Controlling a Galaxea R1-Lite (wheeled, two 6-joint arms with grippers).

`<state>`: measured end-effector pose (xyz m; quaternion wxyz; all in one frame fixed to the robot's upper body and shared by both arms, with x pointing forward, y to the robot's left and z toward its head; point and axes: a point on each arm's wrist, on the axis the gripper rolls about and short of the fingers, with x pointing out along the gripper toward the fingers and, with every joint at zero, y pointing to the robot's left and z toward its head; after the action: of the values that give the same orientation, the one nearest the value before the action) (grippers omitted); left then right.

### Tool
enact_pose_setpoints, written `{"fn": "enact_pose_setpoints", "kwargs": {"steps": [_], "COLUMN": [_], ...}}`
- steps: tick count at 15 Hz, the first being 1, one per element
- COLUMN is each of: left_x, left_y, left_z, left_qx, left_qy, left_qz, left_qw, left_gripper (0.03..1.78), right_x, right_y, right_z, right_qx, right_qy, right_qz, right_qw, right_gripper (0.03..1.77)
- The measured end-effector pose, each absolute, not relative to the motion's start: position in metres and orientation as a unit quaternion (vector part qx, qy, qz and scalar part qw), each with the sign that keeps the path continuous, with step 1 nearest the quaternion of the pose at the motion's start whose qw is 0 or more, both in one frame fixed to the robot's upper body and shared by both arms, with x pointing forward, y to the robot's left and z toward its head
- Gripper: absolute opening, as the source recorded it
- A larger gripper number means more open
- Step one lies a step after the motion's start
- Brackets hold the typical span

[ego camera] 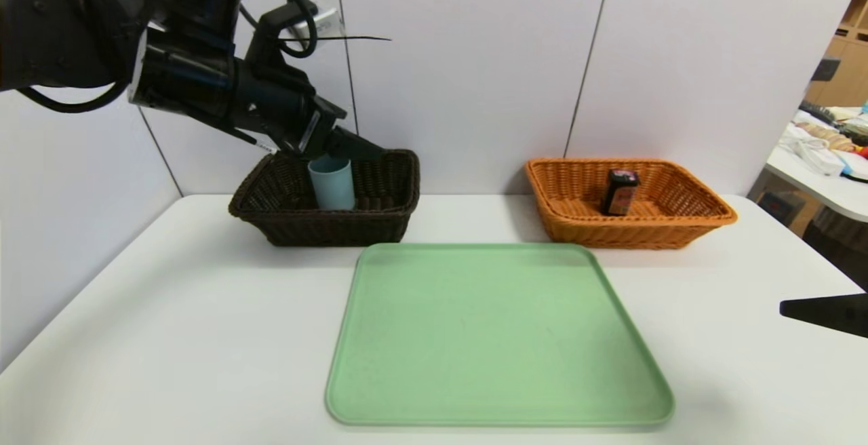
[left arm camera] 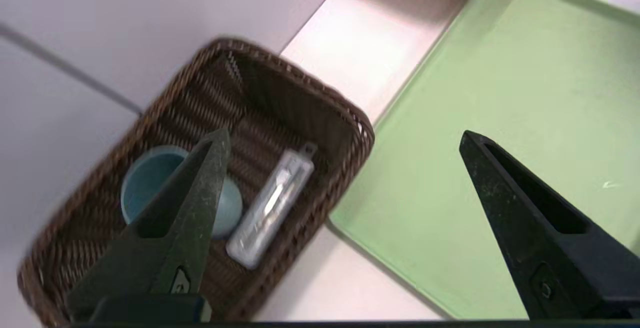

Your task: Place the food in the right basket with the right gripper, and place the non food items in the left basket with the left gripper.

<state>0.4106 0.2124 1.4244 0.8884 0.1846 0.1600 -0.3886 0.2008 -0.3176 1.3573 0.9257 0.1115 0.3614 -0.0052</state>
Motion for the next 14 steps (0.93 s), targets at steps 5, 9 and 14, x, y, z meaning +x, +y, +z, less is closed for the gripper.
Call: {"fn": "enact_pose_setpoints", "kwargs": {"steps": [5, 9, 14], "left_x": [0.344, 0.281, 0.216], "left_y": [0.229, 0.258, 0.301], "left_z": [1.422, 1.415, 1.385], "left_qx": [0.119, 0.079, 0.061], "left_qy": [0.236, 0.248, 0.243], "left_qz": [-0.227, -0.149, -0.09], "left_qw": [0.937, 0.954, 0.964], "left_gripper": [1.66, 1.67, 1.69], "right_x": [0.193, 0.173, 0.132], "right_y": [-0.318, -0.321, -0.329], "right_z": [1.36, 1.365, 1.358], "right_qx": [0.095, 0.046, 0.037], "right_qy": [0.352, 0.322, 0.275], "right_qz": [0.034, 0.06, 0.066], "right_qw": [0.931, 0.944, 0.958], "right_gripper": [1.7, 1.7, 1.7]}}
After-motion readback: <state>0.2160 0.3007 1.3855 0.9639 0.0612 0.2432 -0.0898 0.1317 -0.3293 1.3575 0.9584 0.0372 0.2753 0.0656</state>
